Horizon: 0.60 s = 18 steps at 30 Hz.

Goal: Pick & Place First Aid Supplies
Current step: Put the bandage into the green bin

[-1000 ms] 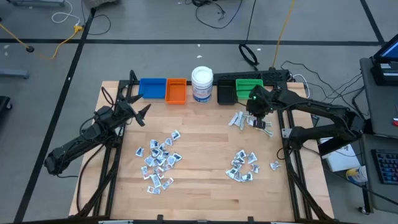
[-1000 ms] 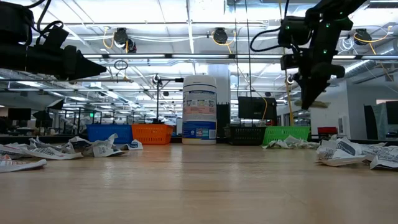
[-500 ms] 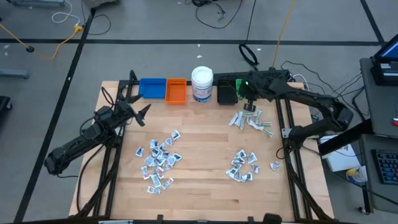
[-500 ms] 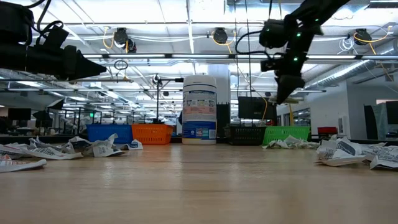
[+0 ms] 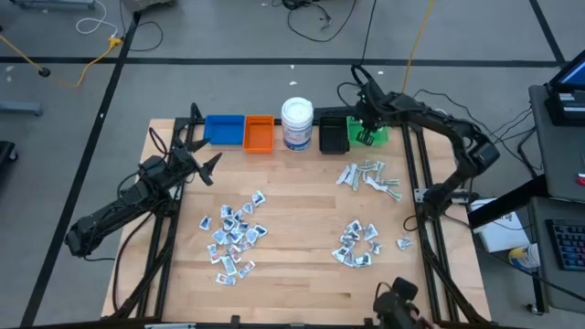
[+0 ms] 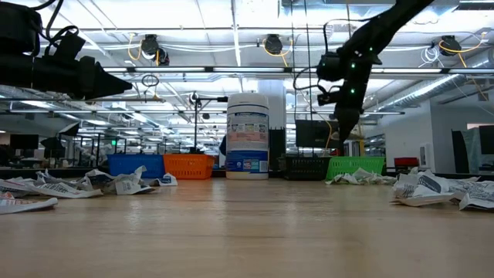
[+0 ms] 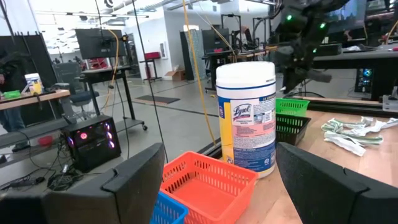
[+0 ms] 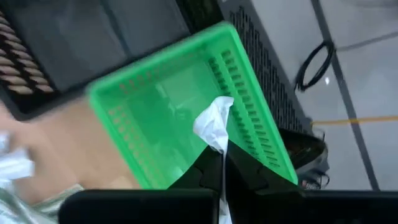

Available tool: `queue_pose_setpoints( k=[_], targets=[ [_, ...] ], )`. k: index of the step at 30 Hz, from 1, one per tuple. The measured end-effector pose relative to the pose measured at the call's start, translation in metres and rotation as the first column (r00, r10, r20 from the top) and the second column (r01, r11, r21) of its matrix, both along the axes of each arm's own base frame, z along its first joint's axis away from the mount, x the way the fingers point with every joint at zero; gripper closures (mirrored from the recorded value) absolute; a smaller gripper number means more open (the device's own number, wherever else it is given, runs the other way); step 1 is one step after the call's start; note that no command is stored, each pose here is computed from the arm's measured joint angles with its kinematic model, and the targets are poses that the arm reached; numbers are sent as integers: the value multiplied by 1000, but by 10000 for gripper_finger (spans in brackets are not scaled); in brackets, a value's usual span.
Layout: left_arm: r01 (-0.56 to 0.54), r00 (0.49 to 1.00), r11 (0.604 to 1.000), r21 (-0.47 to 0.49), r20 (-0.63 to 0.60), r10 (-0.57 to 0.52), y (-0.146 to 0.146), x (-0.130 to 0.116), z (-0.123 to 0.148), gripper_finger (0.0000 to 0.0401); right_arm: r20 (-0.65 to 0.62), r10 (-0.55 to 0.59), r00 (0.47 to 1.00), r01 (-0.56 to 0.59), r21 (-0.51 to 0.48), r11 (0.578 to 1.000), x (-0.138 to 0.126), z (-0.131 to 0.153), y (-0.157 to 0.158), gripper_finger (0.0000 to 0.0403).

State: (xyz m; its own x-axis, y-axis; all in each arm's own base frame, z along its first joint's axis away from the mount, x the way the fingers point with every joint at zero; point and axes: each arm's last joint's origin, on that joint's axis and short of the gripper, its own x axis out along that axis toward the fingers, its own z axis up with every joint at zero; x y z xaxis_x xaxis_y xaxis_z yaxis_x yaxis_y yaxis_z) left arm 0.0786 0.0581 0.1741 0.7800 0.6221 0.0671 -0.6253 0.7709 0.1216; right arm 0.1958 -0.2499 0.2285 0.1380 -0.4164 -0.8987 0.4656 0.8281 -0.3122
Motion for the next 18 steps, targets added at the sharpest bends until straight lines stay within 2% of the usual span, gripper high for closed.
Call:
queue_pose_setpoints(
  k=[9, 13, 18],
  targets=[
    [0, 1000, 1000, 0, 0, 0, 0, 0, 0, 91, -45, -32, 998, 35, 47, 998, -1, -28, -18, 396],
    [0, 1000, 1000, 0, 0, 0, 0, 0, 0, 91, -20, -16, 1000, 17, 10, 1000, 2, -27, -21, 370],
    [0, 1000, 1000, 0, 0, 0, 0, 0, 0, 91, 1, -4, 1000, 4, 23, 1000, 3, -27, -21, 311]
  ],
)
